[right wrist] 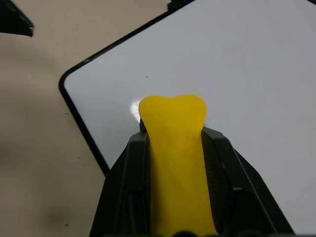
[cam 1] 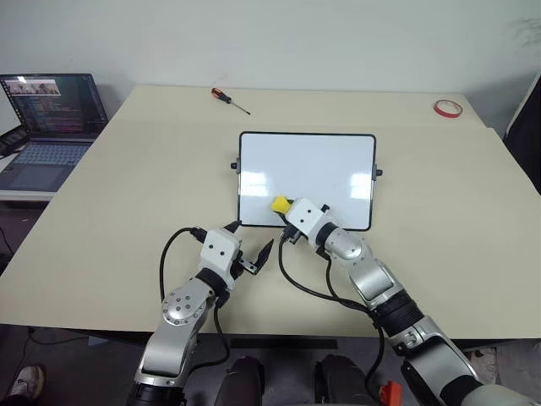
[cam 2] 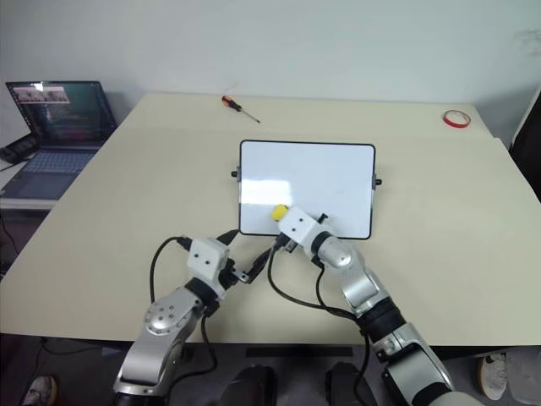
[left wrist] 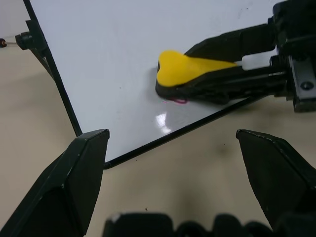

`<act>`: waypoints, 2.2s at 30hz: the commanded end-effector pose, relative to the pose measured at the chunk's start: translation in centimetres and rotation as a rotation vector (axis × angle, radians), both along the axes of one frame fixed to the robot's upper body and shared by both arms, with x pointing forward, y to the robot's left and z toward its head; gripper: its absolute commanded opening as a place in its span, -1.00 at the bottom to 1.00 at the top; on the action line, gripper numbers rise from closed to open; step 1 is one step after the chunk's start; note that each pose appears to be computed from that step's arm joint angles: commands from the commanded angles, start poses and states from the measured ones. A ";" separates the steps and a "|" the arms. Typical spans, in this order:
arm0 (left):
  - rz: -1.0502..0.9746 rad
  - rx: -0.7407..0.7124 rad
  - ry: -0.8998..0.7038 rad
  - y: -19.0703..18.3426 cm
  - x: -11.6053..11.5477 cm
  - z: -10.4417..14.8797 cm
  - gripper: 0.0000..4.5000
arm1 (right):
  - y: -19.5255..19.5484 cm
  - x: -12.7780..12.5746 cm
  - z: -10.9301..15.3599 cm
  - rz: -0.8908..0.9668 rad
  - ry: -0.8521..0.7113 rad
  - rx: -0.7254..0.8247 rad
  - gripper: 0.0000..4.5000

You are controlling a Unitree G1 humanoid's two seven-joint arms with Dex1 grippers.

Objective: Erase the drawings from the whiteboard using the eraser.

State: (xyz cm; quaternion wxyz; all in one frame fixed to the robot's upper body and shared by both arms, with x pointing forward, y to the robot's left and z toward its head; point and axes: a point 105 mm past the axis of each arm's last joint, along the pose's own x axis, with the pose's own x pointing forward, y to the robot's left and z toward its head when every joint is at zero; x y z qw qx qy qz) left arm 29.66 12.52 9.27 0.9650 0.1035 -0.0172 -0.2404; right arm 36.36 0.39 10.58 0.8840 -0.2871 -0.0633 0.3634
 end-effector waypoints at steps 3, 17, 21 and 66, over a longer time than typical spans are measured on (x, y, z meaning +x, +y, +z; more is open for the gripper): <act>-0.005 -0.010 -0.072 -0.4 -0.1 1.8 1.00 | 1.2 -0.5 0.2 0.077 -0.068 -0.106 -0.51; -0.035 -0.022 -0.070 -1.2 0.3 1.9 1.00 | -7.8 0.7 -0.8 -0.128 -0.068 -0.271 -0.51; -0.038 -0.021 -0.071 -1.2 0.6 1.9 1.00 | -9.5 -0.2 -1.4 -0.124 -0.060 -0.322 -0.51; -0.078 -0.041 -0.046 -2.1 0.3 1.5 1.00 | -8.8 -0.2 -1.1 -0.110 -0.115 -0.316 -0.51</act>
